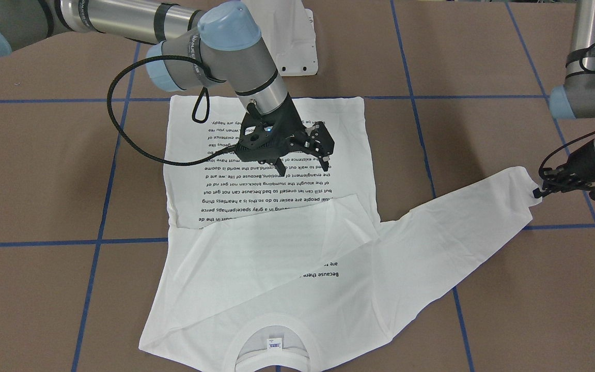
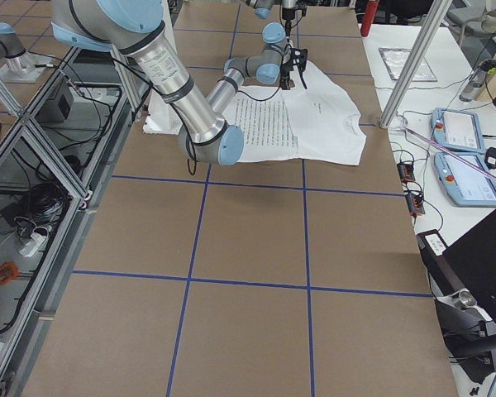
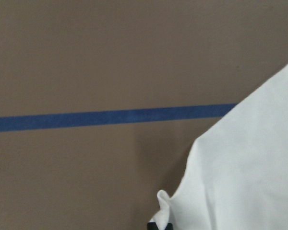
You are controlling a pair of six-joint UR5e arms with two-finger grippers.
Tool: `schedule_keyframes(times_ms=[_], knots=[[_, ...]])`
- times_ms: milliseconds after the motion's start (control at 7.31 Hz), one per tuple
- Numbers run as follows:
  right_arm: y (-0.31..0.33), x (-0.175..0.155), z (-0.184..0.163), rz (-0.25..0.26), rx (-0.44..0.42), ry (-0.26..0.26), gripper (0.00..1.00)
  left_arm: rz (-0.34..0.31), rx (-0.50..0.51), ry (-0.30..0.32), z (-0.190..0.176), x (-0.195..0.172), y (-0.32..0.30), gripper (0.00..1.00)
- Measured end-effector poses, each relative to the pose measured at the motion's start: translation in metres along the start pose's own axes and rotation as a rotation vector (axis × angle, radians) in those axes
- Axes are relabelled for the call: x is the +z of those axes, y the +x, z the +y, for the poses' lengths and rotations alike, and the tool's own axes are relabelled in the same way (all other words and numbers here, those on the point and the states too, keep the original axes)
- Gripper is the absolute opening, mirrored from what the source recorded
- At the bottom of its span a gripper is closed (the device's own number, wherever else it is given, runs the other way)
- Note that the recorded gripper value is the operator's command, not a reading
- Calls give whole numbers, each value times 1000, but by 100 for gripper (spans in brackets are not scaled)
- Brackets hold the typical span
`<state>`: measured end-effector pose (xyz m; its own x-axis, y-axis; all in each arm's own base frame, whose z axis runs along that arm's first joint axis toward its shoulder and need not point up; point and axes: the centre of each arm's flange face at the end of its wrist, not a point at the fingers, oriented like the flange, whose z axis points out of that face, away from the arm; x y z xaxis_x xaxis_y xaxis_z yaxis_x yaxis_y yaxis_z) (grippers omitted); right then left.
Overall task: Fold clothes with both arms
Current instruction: 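Release the folded sleeve and lift the right gripper away, then fold the sleeve nearest the left gripper across the shirt body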
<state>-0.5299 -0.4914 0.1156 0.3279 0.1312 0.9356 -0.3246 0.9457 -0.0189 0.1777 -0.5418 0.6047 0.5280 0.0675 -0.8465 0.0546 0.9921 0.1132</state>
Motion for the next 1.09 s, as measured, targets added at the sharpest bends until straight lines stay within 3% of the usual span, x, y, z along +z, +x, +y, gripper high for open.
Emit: schedule_keyframes(times_ms=[274,547,821,1095], knots=[[78,-47,-42,11,-65,-47,99,103,-129,42,-47,-24,91,0],[166,-97,-85,43,-128,-64,99,198,-295,31,-81,-19,216,0],[225,-125,-110,77,-169,-72,99,264,-442,34,-91,-6,331,0],[245,-136,-113,86,-182,-76,99,312,-568,65,-78,15,458,0]])
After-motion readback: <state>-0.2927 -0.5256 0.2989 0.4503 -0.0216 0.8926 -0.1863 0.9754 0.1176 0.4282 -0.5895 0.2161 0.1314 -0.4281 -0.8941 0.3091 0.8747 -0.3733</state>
